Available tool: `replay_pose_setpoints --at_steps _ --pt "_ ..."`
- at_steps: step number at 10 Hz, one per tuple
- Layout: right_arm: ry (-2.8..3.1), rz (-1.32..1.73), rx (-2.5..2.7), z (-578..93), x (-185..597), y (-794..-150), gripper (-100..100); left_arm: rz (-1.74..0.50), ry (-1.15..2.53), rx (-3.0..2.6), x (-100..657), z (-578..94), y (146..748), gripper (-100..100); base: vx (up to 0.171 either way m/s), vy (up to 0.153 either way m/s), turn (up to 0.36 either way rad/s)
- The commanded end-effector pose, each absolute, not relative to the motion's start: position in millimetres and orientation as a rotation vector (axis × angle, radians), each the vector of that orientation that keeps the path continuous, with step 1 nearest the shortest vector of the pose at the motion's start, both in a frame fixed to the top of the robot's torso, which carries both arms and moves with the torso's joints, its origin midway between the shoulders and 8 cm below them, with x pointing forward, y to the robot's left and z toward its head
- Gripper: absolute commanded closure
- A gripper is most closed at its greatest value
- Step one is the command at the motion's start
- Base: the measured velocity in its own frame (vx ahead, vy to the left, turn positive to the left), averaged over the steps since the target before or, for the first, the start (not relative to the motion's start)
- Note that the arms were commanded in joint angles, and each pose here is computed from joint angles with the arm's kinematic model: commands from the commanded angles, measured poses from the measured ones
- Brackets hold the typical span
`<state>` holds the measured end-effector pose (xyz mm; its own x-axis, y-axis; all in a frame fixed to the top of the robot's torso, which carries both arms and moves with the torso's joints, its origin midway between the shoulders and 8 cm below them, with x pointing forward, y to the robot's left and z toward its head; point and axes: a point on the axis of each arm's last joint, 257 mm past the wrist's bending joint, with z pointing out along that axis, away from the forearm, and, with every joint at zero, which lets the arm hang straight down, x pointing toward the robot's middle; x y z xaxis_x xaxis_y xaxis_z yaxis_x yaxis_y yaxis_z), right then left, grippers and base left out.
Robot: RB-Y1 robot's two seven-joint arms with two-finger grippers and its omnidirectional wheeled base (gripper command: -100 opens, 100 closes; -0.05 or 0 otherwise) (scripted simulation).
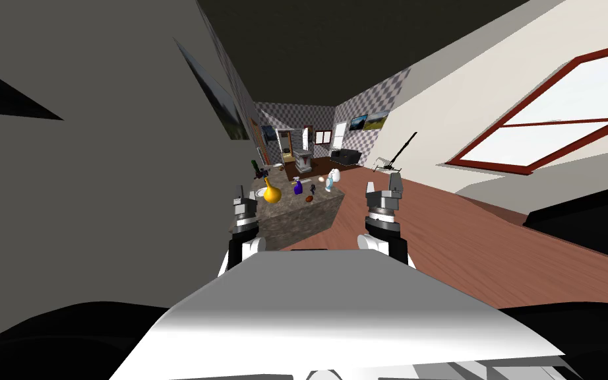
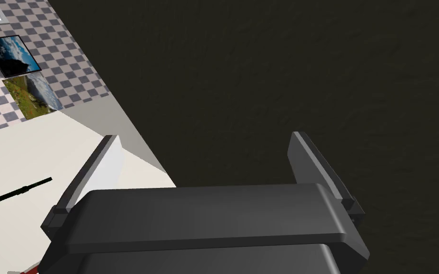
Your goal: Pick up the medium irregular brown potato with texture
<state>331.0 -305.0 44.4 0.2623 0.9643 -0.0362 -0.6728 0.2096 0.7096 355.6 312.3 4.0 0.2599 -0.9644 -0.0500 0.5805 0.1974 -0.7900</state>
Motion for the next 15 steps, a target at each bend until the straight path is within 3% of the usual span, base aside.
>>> replay_pose_setpoints --at_steps 1,15 --pt "0.542 1.219 0.649 44 331 -305 0 -1.188 0.665 -0.733 359 2 312 -100 -0.002 -0.010 0.007" --pt "0.542 1.219 0.649 44 331 -305 0 -1.129 0.882 -0.977 389 -56 363 -100 -0.019 -0.037 0.022"
